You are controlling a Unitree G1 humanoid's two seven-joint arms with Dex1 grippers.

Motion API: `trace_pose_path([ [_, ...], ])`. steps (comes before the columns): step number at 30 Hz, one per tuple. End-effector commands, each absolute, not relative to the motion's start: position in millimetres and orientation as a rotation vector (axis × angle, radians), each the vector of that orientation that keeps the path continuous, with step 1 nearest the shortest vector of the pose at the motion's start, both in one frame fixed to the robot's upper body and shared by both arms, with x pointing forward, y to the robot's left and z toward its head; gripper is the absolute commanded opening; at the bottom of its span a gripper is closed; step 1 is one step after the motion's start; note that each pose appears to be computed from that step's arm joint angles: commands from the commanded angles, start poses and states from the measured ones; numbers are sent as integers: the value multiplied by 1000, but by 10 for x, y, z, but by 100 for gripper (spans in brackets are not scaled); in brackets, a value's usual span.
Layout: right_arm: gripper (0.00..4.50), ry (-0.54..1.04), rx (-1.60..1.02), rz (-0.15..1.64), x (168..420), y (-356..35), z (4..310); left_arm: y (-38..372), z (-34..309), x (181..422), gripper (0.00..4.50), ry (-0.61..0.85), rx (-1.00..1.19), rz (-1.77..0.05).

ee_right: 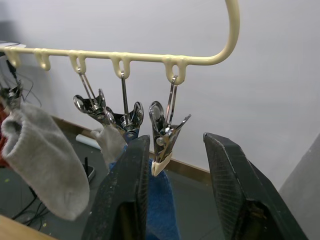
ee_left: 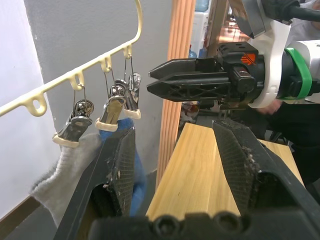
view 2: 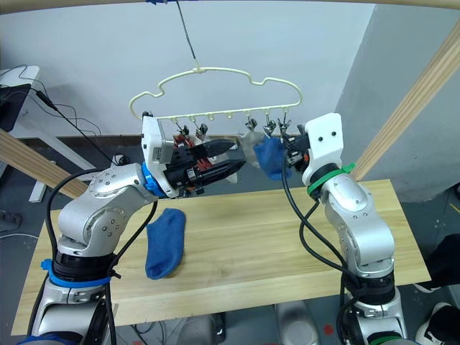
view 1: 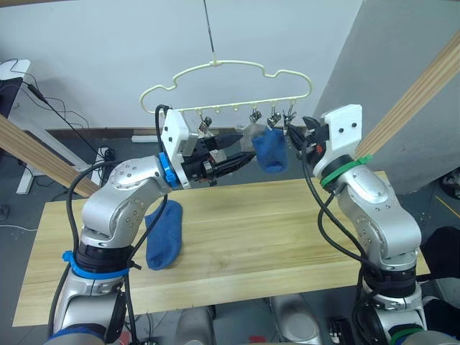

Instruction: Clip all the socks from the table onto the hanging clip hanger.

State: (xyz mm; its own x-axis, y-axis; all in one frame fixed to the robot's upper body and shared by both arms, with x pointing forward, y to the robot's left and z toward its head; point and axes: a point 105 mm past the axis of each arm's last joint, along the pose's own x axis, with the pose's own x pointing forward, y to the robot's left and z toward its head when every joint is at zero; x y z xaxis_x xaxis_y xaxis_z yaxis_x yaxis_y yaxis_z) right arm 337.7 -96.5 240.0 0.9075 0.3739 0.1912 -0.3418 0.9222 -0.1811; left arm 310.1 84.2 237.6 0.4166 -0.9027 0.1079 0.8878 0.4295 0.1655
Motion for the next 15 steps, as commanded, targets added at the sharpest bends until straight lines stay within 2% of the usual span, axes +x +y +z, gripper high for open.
trace_pose_path([
  [1,174,-262,-147,341,3395,-952,2488,831,2507,3042,272,-254,145,-1133],
  [15,174,-242,-139,280,3611,-913,2451,799,2476,3074,272,-254,162,-1126],
])
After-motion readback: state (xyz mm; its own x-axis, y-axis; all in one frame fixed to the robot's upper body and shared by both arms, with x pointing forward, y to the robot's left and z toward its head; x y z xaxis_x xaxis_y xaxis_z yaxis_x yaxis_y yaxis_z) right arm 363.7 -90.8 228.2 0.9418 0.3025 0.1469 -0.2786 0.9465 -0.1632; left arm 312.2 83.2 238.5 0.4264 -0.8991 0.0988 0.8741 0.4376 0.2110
